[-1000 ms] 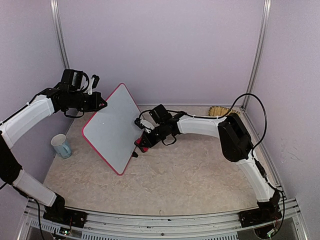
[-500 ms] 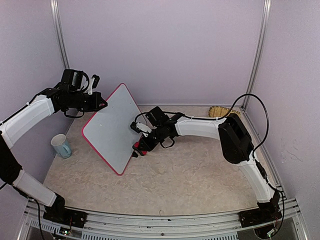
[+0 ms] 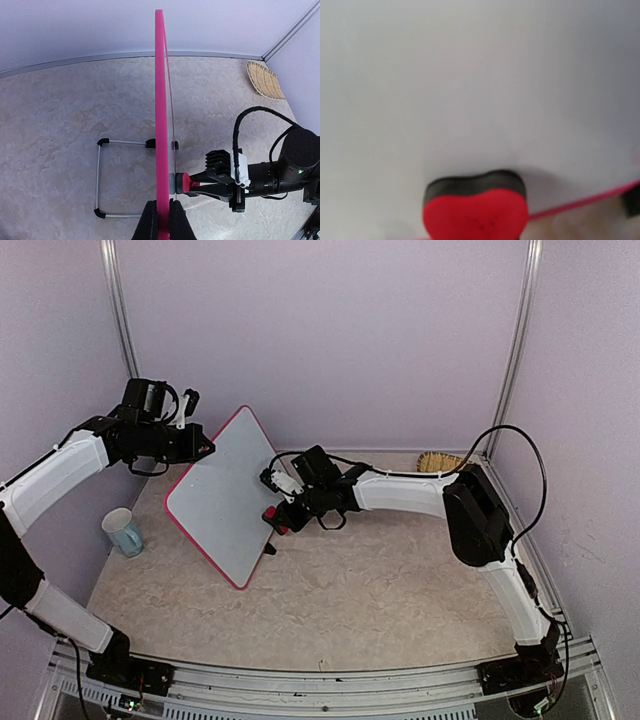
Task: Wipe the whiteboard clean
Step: Erase the whiteboard at the center of the board.
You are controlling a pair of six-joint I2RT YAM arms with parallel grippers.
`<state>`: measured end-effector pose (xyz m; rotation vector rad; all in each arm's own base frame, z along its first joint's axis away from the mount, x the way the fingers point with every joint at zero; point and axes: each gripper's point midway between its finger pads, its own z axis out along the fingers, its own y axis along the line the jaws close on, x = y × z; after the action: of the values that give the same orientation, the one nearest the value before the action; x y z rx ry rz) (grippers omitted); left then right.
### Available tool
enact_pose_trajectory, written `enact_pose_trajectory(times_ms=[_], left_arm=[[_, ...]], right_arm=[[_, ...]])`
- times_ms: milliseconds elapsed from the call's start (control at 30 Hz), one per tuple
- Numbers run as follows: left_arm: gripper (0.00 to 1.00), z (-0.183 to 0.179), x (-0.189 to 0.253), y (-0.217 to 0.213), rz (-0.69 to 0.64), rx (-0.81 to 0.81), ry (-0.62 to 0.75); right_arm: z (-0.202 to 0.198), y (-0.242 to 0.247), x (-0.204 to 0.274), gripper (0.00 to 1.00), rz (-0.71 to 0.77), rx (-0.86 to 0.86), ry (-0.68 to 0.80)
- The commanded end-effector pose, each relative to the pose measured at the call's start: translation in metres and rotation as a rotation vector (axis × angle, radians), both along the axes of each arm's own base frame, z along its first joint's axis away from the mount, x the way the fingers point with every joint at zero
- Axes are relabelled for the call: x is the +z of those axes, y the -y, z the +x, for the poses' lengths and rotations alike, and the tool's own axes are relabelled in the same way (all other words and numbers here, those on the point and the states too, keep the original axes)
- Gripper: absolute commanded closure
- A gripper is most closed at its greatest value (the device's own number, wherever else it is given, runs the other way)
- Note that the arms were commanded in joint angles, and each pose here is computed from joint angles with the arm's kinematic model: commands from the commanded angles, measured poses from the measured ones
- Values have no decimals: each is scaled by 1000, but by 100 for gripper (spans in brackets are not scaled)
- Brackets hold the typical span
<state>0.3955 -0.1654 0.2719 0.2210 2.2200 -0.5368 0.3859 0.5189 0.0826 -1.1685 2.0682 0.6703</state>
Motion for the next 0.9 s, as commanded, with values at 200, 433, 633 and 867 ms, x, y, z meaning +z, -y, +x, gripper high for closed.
enact_pose_trajectory(times_ms=[200,433,633,867], left_arm=[[100,-16,-20,13,17,-75,-57],[100,-15,-19,14,19,-75,-55],[100,-15,-20,14,19,-77,-57],[100,-15,-19,14,18,-77,-56]], right_arm=[[6,-15,30,92,45,34,53],[-3,5,-28,92,-152,64,-5],[-5,21,-52,92,-241,54,2],[11,24,-52,93,-271,2,53]])
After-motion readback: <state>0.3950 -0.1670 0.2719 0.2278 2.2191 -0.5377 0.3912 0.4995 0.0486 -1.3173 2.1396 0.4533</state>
